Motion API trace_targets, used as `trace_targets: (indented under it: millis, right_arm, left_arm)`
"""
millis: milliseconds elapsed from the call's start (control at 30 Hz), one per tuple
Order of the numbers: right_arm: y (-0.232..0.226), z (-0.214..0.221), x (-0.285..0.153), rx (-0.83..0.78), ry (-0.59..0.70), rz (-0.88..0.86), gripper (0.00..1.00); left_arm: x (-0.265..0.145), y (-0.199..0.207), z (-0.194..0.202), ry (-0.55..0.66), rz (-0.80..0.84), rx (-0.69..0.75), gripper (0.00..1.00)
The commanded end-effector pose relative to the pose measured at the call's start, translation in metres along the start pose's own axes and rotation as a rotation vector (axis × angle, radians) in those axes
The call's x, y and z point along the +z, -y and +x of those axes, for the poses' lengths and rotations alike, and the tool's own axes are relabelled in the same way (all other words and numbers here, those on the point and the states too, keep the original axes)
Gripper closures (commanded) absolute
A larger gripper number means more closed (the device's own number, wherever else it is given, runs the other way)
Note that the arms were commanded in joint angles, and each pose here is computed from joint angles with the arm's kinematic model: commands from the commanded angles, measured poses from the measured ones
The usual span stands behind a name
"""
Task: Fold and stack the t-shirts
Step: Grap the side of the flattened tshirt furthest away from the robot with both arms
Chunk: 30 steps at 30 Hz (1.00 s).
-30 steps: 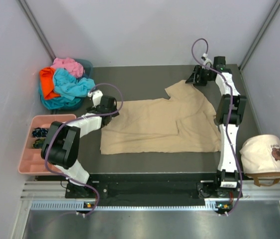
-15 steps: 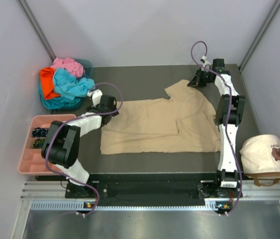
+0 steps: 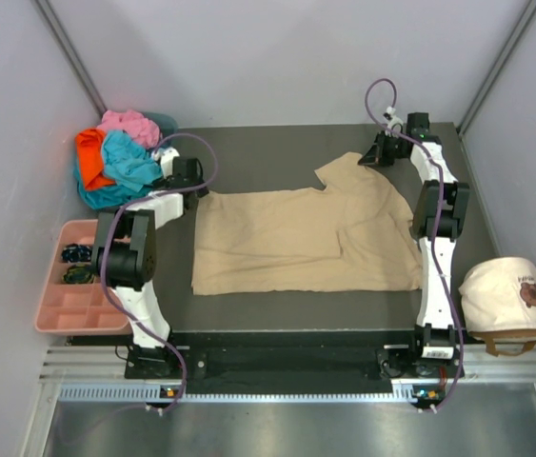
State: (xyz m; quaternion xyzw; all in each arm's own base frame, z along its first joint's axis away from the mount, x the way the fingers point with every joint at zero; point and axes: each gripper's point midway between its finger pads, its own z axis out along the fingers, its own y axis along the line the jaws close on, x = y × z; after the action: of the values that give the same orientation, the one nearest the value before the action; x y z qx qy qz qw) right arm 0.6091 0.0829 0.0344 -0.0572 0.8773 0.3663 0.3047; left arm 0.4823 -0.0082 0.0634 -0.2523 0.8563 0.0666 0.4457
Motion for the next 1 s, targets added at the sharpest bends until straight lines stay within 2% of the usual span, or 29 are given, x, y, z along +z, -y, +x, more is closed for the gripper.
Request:
trace_targets:
  millis: [0,200,533,967]
  right_arm:
    - [-0.012,-0.011,-0.006,-0.048,0.018,0.011,1.00]
    - [-0.011,-0.010,-0.006,-0.045,0.016,0.012,1.00]
    - [-0.011,-0.010,-0.005,-0.044,0.017,0.010,1.00]
    - [-0.009,-0.010,-0.005,-0.042,0.018,0.011,1.00]
  left_arm:
    - [0.012,0.018,-0.015,0.007,0.103,0.033,0.18]
    - [0.019,0.042,-0.008,-0.027,0.220,0.079,0.28]
    - [0.021,0.064,0.004,-0.087,0.327,0.085,0.30]
    - [0.014,0.067,0.020,-0.164,0.368,0.072,0.37]
